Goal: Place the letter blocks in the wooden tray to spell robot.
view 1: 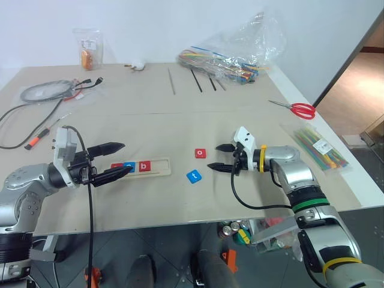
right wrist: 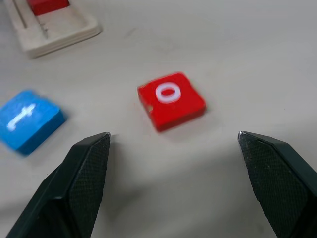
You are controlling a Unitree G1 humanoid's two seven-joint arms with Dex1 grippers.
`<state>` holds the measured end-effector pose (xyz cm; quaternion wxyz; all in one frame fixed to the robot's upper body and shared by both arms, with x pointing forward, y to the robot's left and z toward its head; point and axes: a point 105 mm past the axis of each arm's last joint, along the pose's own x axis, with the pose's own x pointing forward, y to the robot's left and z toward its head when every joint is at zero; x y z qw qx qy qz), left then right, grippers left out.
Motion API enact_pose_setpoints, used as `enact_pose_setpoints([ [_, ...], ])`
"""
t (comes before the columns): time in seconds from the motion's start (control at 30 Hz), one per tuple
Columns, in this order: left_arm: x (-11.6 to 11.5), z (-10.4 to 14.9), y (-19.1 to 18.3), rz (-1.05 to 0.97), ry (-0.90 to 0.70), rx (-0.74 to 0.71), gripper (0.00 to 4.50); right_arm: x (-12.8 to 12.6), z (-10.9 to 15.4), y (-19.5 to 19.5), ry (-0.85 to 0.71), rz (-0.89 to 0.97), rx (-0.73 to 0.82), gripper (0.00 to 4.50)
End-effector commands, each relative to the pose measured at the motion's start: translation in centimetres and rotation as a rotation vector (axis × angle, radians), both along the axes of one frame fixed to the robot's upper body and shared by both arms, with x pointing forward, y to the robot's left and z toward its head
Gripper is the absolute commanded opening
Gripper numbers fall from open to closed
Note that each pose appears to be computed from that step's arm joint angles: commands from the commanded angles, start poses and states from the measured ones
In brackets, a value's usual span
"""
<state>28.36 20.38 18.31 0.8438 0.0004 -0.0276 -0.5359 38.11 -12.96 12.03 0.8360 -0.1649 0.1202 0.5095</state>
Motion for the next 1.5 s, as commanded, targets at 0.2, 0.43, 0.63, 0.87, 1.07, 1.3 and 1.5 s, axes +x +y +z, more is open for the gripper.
enact_pose_setpoints([
  [0.2, 0.1, 0.9, -0.3, -0.006, -0.046, -0.011, 4.5, 0.9, 1.6, 1.3, -0.04, 0.041, 0.012, 4.24],
  [0.43, 0.0, 1.0, -0.2, 0.002, -0.047, -0.01, 4.5, 2.0, 1.7, 3.0, -0.043, 0.069, 0.011, 4.24],
  [0.63, -0.1, 1.0, 0.0, 0.017, -0.049, -0.007, 4.5, 1.6, 1.3, 4.0, -0.03, 0.124, 0.013, 3.97],
  [0.87, -0.3, 0.9, 0.3, 0.022, -0.046, -0.009, 4.5, 2.0, 0.8, 4.8, -0.079, 0.096, -0.004, 3.97],
  [1.07, -0.3, 0.6, 0.2, 0.022, -0.042, -0.014, 4.5, 1.9, 0.7, 5.1, -0.099, 0.095, 0.011, 3.97],
  [1.3, -0.1, 0.6, 0.1, 0.025, -0.043, -0.017, 4.5, 2.1, 0.1, 3.9, -0.057, 0.052, -0.021, 3.97],
  [1.5, -0.5, -0.1, 0.2, 0.018, -0.024, -0.017, 4.5, 1.7, 3.8, 2.5, -0.078, 0.034, 0.113, 3.97],
])
